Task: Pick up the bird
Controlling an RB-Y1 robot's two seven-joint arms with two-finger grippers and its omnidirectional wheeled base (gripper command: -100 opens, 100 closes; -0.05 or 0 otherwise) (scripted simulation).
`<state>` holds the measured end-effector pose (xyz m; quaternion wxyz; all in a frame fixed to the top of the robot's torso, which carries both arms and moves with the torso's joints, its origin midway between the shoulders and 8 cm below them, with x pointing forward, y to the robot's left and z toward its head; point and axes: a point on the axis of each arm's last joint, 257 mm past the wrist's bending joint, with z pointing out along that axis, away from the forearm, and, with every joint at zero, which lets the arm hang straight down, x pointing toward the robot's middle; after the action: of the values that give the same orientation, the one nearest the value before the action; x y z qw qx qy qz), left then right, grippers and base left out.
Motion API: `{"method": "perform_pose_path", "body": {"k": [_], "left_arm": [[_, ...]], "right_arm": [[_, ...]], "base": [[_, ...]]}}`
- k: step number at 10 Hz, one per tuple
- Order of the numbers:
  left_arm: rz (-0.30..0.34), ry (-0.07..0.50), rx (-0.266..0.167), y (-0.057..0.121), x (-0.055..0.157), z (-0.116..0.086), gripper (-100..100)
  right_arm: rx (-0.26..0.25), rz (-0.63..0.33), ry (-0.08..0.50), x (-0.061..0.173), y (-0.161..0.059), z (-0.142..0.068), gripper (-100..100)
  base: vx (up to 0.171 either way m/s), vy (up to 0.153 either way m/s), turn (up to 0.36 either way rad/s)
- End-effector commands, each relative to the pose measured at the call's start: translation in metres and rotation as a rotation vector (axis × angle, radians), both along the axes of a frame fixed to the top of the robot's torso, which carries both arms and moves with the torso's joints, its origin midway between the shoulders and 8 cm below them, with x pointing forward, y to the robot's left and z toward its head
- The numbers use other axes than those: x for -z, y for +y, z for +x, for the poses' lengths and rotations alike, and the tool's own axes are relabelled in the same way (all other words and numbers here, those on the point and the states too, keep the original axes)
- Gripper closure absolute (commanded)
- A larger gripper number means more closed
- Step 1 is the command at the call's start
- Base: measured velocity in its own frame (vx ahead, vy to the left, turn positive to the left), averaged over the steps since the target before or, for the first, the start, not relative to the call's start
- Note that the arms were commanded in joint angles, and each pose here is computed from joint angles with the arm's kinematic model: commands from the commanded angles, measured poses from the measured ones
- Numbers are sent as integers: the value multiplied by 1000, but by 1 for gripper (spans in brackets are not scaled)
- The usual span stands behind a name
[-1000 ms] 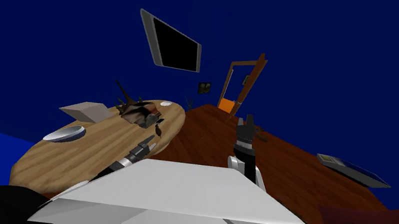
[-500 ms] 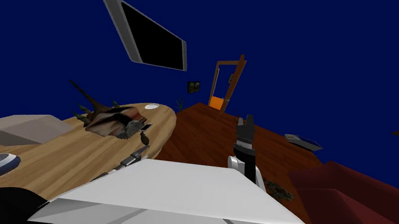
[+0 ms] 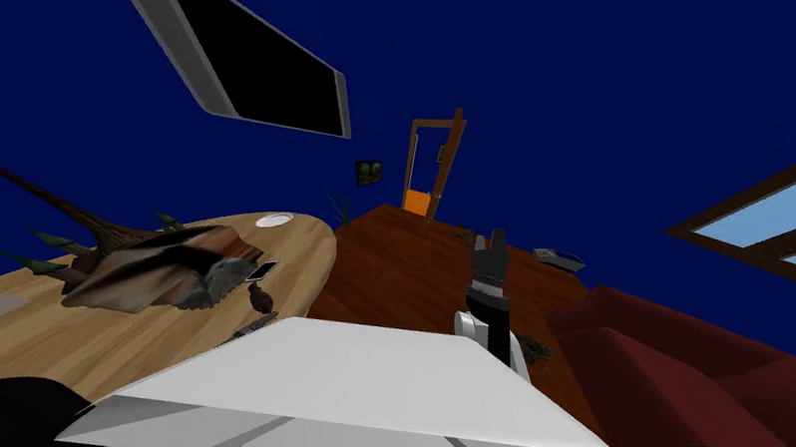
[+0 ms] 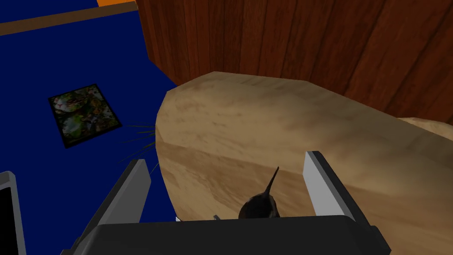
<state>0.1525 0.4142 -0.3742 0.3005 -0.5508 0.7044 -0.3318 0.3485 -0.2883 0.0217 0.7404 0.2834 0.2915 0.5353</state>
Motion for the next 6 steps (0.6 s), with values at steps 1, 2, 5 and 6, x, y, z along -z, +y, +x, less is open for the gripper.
{"method": "perform_pose_path", "body": {"k": [1,2,5,6], "left_arm": [[21,81,-23,17,10,-28,-100],[40,146,-43,34,19,-51,-100],[79,270,-85,66,31,-98,-100],[96,326,-104,80,35,-119,-100]], "right_arm": [[0,0,0,0,0,0,0],[0,0,0,0,0,0,0],[0,0,0,0,0,0,0],[0,0,0,0,0,0,0]], "base": [[63,18,-317],[80,41,-412],[83,40,-289],[97,61,-349]]}}
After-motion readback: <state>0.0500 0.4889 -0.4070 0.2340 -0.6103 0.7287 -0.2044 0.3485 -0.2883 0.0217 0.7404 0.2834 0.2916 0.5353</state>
